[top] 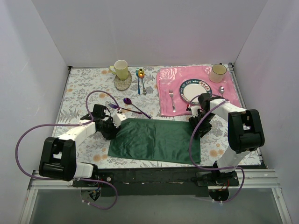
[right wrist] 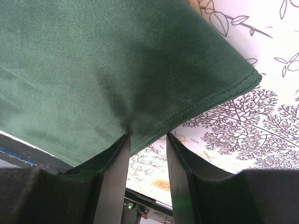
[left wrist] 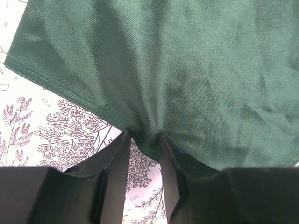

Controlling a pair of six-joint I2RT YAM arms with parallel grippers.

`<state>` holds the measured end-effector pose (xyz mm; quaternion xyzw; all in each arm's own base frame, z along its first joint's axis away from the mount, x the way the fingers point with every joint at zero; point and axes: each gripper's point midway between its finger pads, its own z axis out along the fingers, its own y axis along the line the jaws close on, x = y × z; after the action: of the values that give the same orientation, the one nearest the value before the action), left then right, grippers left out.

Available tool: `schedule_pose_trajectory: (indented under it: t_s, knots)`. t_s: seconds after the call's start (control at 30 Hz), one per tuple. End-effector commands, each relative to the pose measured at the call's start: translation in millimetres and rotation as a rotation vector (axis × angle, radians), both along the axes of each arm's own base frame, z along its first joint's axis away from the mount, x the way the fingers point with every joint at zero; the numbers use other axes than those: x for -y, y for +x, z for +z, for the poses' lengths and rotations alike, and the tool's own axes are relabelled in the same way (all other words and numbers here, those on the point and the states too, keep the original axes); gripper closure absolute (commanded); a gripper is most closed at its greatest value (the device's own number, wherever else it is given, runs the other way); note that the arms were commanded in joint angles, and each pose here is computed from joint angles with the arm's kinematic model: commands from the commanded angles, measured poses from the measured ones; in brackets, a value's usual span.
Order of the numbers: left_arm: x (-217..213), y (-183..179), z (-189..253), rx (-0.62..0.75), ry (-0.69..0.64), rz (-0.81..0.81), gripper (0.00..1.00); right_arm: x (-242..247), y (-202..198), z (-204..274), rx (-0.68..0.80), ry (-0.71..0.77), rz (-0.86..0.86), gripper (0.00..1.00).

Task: Fold the napkin into a case and place the utensils inside
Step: Pick up the rectangle-folded napkin at the center of the board, then fold the rectangle-folded napkin at the center of the board.

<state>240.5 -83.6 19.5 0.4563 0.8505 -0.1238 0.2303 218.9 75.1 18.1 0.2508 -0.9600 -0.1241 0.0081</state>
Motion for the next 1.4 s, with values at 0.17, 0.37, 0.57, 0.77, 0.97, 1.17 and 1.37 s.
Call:
schedule_pose_trajectory:
  t_s: [0.17,0.37,0.57,0.77,0.97,1.17,1.37]
  knots:
    - [-0.6,-8.4,-2.1,-0.030,0.019,-0.018,0.85,-3.8,-3.6,-6.3,-0.039,0.022,-0.001,0.56]
    - [12.7,-3.5,17.0,-0.013,0.000,-0.021,1.00,-7.3,-3.5,-5.9,-0.049,0.040,-0.002,0.57]
    - [34.1,6.1,51.5,0.026,-0.032,-0.043,1.00,-11.4,-3.6,-4.7,-0.054,0.065,0.001,0.60]
    - [65.6,1.6,83.7,0.015,-0.108,-0.088,1.00,-13.8,-2.9,-3.6,-0.054,0.079,0.003,0.62]
    - [88.9,3.6,106.2,0.003,-0.133,-0.136,1.00,-14.4,-0.9,-0.3,-0.046,0.082,0.005,0.64]
    - [128.1,-4.5,138.4,-0.010,-0.246,-0.217,1.00,-18.8,1.6,4.9,-0.035,0.108,0.008,0.65]
    - [194.8,-21.4,160.4,-0.025,-0.361,-0.364,1.00,-20.3,-0.7,3.7,-0.047,0.118,0.009,0.66]
